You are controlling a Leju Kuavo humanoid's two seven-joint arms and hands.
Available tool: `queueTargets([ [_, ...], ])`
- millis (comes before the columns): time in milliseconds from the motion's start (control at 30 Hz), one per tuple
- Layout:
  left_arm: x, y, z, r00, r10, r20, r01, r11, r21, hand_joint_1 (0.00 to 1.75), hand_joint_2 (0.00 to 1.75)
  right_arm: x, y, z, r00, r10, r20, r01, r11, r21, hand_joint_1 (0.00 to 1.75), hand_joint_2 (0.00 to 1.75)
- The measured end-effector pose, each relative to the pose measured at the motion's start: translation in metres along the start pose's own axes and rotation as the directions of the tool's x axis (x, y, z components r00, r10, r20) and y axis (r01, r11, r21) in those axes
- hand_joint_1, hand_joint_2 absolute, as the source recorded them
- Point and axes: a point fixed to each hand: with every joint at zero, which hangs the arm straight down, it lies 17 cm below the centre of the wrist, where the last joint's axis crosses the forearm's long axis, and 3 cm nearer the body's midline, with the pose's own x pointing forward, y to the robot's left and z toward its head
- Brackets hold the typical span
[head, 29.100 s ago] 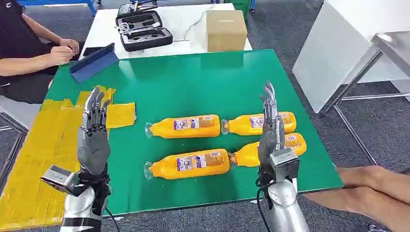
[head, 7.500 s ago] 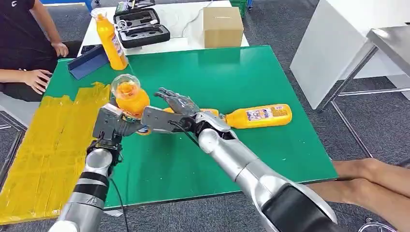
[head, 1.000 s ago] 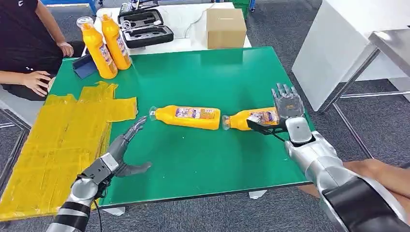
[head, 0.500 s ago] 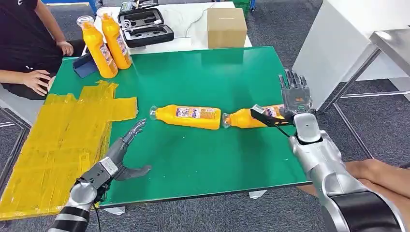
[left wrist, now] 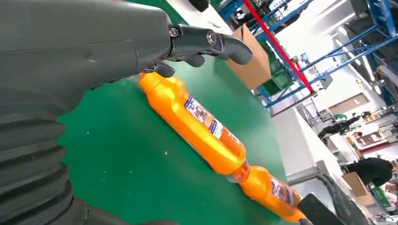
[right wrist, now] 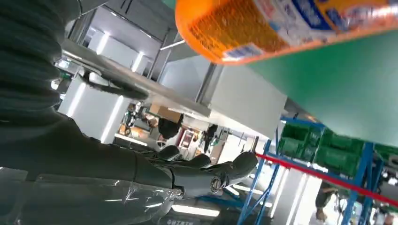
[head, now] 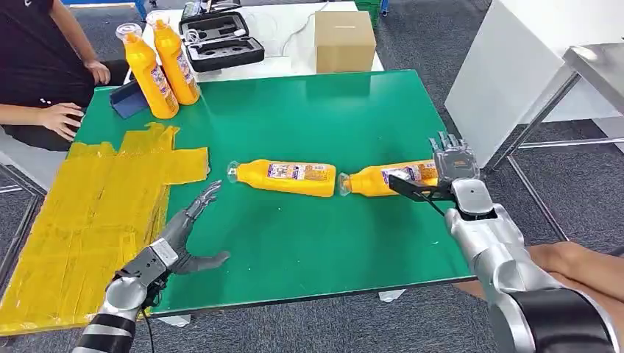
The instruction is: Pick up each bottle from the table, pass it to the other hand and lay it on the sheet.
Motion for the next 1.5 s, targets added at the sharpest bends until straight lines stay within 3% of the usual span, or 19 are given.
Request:
queueTargets([
  [433, 0.002, -0.005, -0.002, 1.0, 0.015, 0.012, -0.015, 1.0, -0.009, 0.0, 1.75, 0.016, 0.03, 0.008, 1.0, -0.012, 0.028, 0.009, 0.992, 0.126, 0.0, 1.75],
  [933, -0.003, -0.007, -0.007, 1.0, 0.022, 0.001, -0.022, 1.0, -0.015, 0.0, 1.75, 0.04, 0.033, 0.007, 0.998, -0.029, 0.055, 0.019, 0.985, 0.169, 0.0, 1.75],
  [1133, -0.003, -0.006, -0.011, 1.0, 0.022, 0.003, -0.022, 1.0, -0.02, 0.0, 1.75, 0.042, 0.042, 0.01, 0.998, -0.029, 0.055, 0.016, 0.972, 0.234, 0.0, 1.75],
  [1167, -0.004, -0.006, -0.012, 1.0, 0.023, 0.002, -0.023, 1.0, -0.02, 0.0, 1.75, 0.042, 0.042, 0.01, 0.998, -0.029, 0.053, 0.015, 0.971, 0.239, 0.42, 1.75],
  [1200, -0.004, -0.006, -0.012, 1.0, 0.023, 0.001, -0.023, 1.0, -0.021, 0.0, 1.75, 0.042, 0.042, 0.009, 0.998, -0.029, 0.053, 0.015, 0.97, 0.244, 1.68, 1.75],
  [1233, -0.004, -0.006, -0.013, 1.0, 0.024, 0.001, -0.024, 0.999, -0.021, 0.0, 1.75, 0.041, 0.043, 0.01, 0.998, -0.028, 0.051, 0.014, 0.966, 0.258, 1.75, 1.75],
  [1367, -0.003, -0.005, -0.017, 0.999, 0.034, 0.011, -0.033, 0.999, -0.024, 0.0, 1.75, 0.037, 0.058, 0.017, 0.999, -0.007, 0.039, -0.008, 0.929, 0.37, 1.75, 1.75],
  [1500, -0.004, -0.006, -0.023, 0.999, 0.041, 0.016, -0.041, 0.998, -0.037, 0.0, 1.75, 0.029, 0.056, 0.015, 1.0, 0.016, 0.015, -0.021, 0.915, 0.403, 1.75, 1.75],
])
